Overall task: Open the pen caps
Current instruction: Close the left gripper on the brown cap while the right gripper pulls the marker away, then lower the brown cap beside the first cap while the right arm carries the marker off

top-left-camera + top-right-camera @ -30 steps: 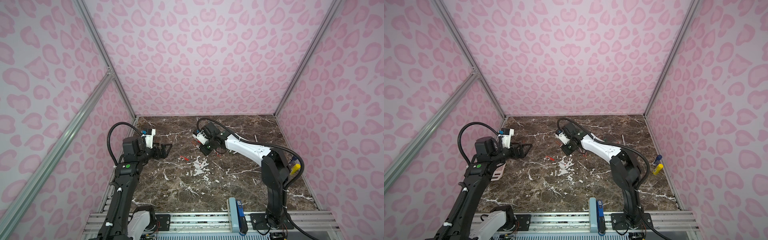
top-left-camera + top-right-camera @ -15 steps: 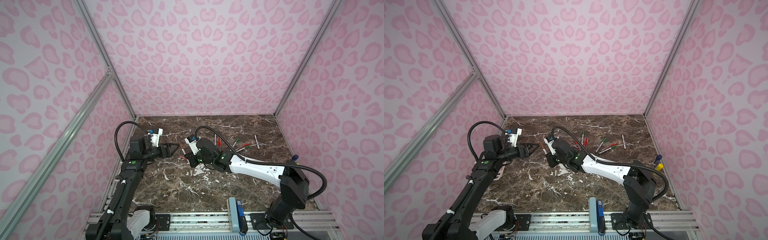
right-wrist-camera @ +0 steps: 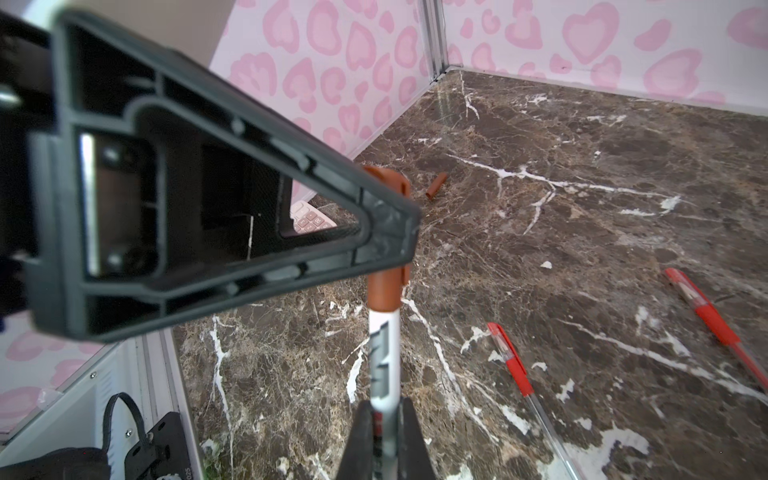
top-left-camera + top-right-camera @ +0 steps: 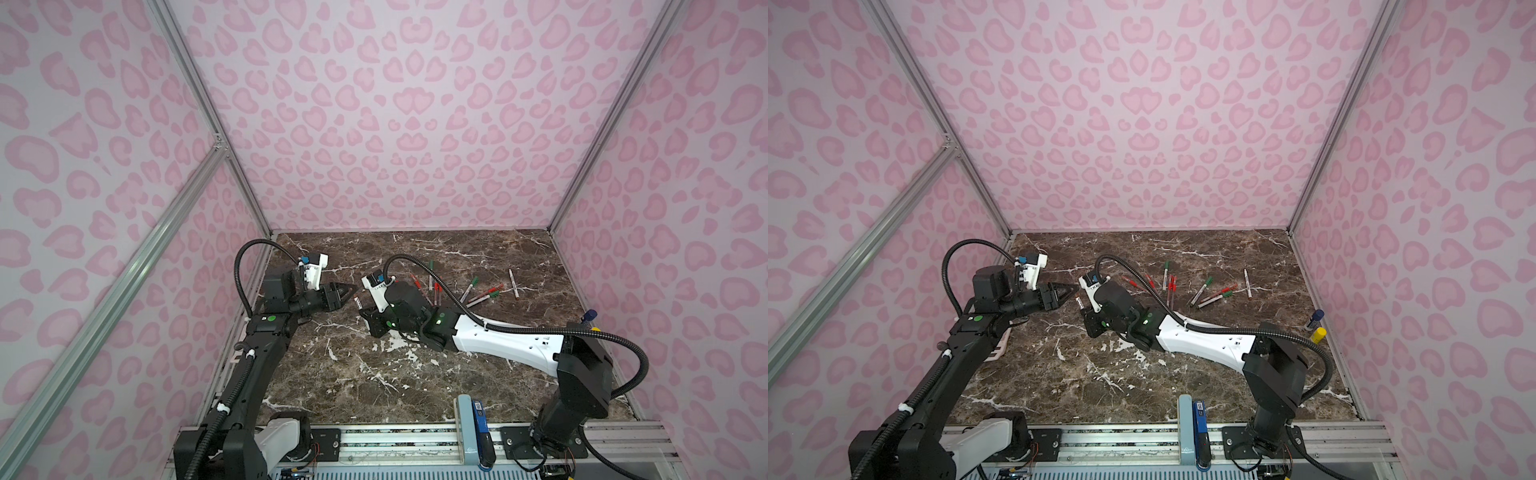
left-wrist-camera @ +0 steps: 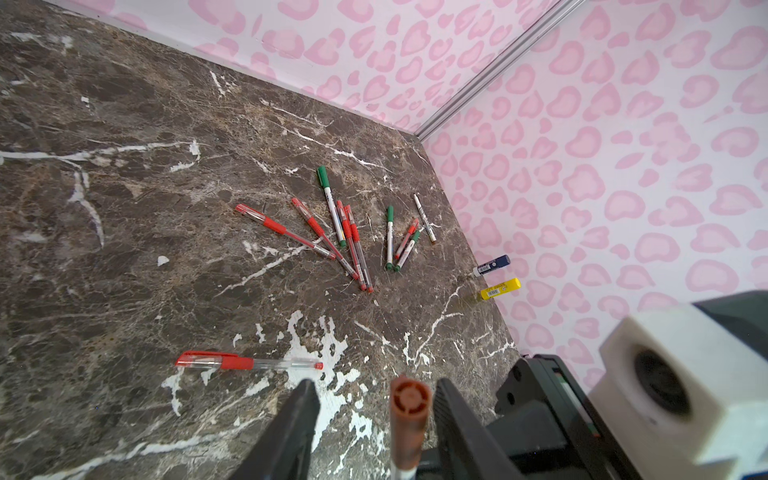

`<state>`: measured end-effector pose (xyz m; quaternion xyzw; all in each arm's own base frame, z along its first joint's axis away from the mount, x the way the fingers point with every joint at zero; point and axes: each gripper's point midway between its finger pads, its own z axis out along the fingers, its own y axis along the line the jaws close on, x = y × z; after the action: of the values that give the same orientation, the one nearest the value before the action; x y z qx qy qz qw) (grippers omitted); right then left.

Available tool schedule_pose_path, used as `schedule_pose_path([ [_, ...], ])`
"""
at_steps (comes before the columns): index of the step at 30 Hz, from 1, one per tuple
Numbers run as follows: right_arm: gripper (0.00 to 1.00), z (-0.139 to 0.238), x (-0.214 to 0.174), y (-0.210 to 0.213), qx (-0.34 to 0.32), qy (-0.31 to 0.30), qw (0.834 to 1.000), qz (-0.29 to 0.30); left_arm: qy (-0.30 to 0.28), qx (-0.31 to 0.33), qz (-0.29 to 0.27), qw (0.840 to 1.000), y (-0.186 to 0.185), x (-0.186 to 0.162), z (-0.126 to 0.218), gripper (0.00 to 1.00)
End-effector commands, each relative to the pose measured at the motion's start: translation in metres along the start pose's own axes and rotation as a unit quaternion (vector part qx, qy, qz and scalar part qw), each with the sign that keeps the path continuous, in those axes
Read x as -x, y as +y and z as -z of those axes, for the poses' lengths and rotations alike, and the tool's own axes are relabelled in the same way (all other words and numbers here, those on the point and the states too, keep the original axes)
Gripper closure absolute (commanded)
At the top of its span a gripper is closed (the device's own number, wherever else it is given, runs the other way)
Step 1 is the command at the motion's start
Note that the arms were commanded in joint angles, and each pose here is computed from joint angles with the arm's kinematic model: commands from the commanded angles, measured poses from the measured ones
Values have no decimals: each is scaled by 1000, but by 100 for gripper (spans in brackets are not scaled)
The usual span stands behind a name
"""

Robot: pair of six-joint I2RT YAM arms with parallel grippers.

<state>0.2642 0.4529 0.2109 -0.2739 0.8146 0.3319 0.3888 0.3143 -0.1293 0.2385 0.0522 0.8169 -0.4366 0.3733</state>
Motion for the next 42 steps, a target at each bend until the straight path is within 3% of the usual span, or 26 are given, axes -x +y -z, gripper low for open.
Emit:
schedule_pose_path([
  [1, 100, -4, 3, 6, 9, -8, 1000, 1, -14, -5, -14, 1000, -4, 9, 1, 65],
  [5, 100, -7, 3, 8, 9, -4, 1000, 1, -15, 0, -17, 1000, -4, 9, 2, 94],
  [6, 100, -8, 4, 10, 14, -9, 1000, 1, -16, 0, -18, 1000, -4, 8, 3, 96],
  [8, 100, -11, 2, 11, 18, -6, 1000, 1, -16, -1, -20, 1000, -4, 8, 3, 96],
  [13, 77, -17, 2, 10, 11, 0, 1000, 2, -18, 3, -24, 1000, -6, 9, 5, 96],
  [16, 73, -23, 2, 11, 11, 6, 1000, 9, -16, -1, -26, 1000, -6, 7, 4, 96],
  [18, 77, -26, 1, 8, 4, 15, 1000, 13, -16, 3, -25, 1000, -7, 8, 5, 96],
  [23, 100, -31, -5, 11, 16, 19, 1000, 8, -18, 1, -31, 999, -7, 7, 7, 96],
  [35, 100, -24, -61, -1, 17, 55, 998, -20, -47, 68, -60, 995, -3, 47, 21, 96],
  [42, 100, -7, -64, -13, -2, 49, 999, -12, -39, 105, -46, 993, 11, 71, 17, 97],
])
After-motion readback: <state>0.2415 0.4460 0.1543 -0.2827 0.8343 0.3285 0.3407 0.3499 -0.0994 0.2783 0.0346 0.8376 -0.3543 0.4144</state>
